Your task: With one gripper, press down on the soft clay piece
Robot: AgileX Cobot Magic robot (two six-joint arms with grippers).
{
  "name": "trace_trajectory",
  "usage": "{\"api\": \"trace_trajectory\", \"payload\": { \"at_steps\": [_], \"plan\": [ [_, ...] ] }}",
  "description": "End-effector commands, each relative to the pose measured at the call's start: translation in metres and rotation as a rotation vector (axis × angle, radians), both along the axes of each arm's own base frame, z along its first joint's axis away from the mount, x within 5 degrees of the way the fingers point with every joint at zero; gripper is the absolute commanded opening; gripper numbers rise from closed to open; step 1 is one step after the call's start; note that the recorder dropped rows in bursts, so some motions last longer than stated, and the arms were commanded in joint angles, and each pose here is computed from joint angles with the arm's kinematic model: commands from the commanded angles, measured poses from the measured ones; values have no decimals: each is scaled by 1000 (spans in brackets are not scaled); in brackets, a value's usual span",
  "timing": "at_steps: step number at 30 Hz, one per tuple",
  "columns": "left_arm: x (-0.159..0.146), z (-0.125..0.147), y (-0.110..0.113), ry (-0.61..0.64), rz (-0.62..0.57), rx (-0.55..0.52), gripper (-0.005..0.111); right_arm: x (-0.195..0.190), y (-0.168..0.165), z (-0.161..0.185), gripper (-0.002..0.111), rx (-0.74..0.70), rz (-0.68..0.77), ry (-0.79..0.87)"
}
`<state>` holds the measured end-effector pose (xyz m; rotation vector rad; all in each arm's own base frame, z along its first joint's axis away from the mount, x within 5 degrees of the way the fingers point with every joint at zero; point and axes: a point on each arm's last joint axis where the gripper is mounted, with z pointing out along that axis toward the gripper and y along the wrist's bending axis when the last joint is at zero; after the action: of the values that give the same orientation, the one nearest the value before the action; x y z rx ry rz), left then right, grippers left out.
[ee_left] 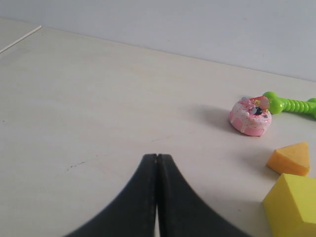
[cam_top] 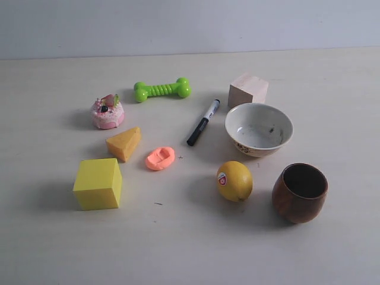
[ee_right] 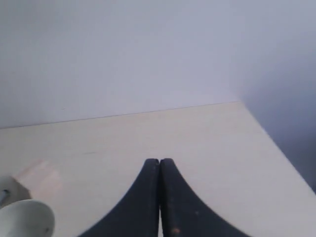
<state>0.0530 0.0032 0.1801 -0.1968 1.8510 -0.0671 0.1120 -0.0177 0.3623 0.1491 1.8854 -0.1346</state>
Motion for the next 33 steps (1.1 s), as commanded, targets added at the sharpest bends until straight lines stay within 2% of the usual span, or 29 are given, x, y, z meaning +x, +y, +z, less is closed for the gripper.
{"api": "trace_trajectory", "payload": {
  "at_steps": [1,4,9,17,33],
  "plan": [
    [0,0,0,-5,-6,-3,0,-26,-9,-19,0,-84,-100,-48],
    [0,0,0,-5,-6,-3,0,-37,-5,-37,0,-78,-93,-104],
    [0,0,0,-5,-6,-3,0,-47,2,-63,0,12,-61,-219],
    [0,0,0,-5,-6,-3,0,-50,12,-96,0,75,67,-193],
    [0,0,0,-5,-6,-3,0,-54,12,-123,0,70,75,-196]
  ]
}}
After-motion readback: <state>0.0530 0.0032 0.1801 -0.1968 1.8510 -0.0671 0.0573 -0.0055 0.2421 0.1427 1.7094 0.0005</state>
